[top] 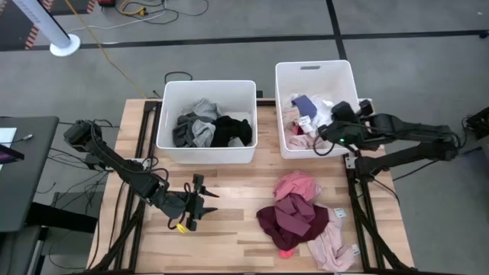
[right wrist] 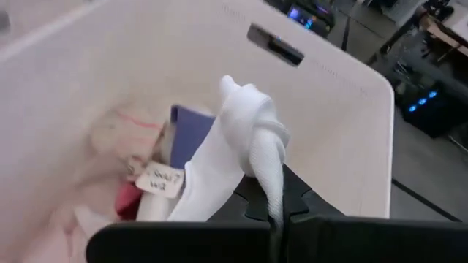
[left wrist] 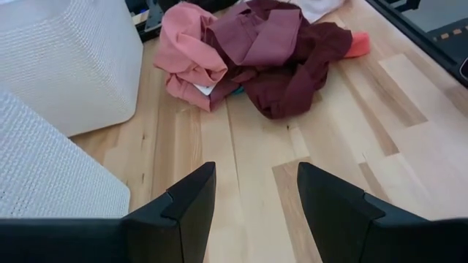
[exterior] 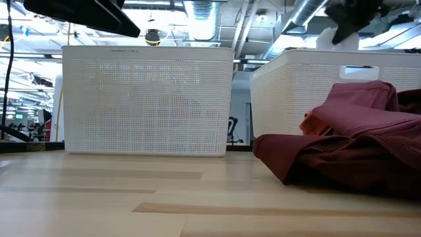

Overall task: Sort clothes
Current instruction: Put the white sock into the right white laundry organizer

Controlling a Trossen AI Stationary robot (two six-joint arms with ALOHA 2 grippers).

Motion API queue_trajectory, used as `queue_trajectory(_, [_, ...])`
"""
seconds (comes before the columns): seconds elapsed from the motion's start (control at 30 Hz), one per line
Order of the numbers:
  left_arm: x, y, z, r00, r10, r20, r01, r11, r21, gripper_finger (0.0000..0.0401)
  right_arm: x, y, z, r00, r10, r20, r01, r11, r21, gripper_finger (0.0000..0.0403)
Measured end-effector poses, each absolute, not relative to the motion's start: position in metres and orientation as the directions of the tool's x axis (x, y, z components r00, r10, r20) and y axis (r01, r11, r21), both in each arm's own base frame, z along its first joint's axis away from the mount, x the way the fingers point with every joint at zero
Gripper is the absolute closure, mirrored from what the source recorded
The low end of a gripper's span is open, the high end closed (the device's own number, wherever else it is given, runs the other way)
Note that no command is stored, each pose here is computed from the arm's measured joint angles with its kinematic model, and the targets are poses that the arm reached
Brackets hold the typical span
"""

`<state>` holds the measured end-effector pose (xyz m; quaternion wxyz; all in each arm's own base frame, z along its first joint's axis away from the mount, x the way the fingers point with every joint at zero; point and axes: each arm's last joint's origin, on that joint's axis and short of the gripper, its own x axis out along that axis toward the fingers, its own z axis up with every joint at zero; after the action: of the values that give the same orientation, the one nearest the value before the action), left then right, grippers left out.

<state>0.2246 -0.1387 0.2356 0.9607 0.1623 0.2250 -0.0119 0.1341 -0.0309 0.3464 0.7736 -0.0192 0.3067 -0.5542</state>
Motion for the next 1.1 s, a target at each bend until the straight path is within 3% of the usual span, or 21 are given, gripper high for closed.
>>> queue_trajectory(0.4, [0.225,-0.139,0.237,0.903,0.045,-0.426,0.092,0.951,0.296,0.0214,0.138,-0.056,0.298,-0.006,-0.826,-0.563,0.819,0.319,-0.477,0.0392])
queue_trajectory(0.63, [0.225,-0.139,0.237,0.903,0.043,-0.427,0.095,0.95,0.297,0.0214,0.143,-0.066,0.275,0.022,-0.758,-0.652,0.811,0.395,-0.431,0.0392])
queue_trajectory(0.83, [0.225,-0.139,0.237,0.903,0.043,-0.427,0.095,0.95,0.297,0.0214,0.141,-0.073,0.265,0.008,-0.732,-0.681,0.824,0.392,-0.41,0.0389])
queue_trajectory(1.1, [0.225,-0.139,0.237,0.903,0.043,-0.428,0.094,0.951,0.296,0.0214,0.137,-0.08,0.263,0.003,-0.687,-0.727,0.842,0.393,-0.369,0.0341])
